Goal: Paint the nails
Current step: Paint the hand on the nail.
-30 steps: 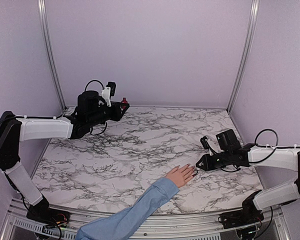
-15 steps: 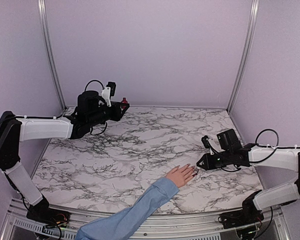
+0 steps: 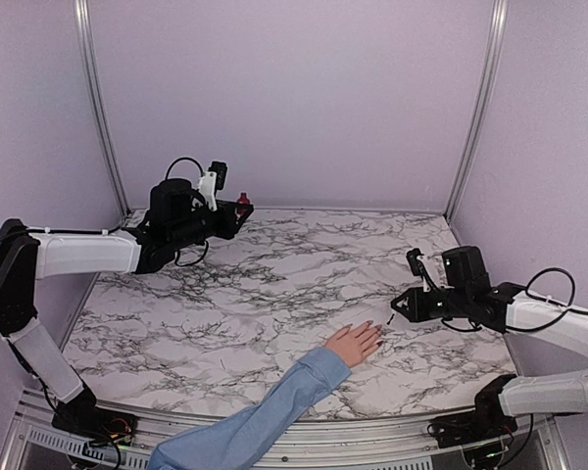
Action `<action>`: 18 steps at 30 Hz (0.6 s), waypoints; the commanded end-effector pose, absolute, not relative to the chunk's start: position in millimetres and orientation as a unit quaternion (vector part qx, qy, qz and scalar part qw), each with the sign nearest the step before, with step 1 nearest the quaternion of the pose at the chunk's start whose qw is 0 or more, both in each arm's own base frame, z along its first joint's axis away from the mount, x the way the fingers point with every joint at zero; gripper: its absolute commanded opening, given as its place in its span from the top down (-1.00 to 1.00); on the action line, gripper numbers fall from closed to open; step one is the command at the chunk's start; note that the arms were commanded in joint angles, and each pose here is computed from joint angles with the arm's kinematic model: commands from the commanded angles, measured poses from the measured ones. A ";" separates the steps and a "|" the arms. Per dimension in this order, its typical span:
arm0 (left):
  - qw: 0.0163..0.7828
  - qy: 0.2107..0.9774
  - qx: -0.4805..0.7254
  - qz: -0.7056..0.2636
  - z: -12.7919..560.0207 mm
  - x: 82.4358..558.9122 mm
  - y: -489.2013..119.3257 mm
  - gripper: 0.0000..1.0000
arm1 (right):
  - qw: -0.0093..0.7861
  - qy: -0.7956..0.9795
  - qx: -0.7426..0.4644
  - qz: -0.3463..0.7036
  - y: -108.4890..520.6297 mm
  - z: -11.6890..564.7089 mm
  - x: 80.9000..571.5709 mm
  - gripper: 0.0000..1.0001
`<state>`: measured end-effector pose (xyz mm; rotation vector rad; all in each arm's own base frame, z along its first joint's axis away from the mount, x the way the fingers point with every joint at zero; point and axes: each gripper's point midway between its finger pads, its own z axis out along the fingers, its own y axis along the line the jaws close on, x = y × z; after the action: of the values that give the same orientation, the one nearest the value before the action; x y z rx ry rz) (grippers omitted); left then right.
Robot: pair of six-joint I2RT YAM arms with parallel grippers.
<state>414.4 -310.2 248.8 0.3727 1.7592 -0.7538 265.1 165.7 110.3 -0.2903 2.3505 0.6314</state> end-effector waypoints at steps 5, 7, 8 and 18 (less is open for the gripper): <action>0.592 0.710 0.182 -0.336 284.5 392.2 -301.3 1.00 | 0.402 0.882 -0.118 0.213 158.8 164.5 280.9 1.00; 0.594 0.704 0.192 -0.339 288.8 386.1 -301.5 1.00 | 0.417 0.875 -0.129 0.207 159.3 181.4 285.8 1.00; 0.596 0.699 0.200 -0.341 291.5 382.7 -302.2 1.00 | 0.425 0.871 -0.135 0.205 160.2 190.1 288.1 1.00; 0.583 0.636 0.313 -0.398 315.8 323.7 -331.9 1.00 | 0.490 0.798 -0.242 0.256 197.7 314.3 300.0 1.00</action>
<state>359.9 -314.1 293.0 0.5731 1.6135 -0.8425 305.0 181.2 267.9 -0.4444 2.0375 0.5753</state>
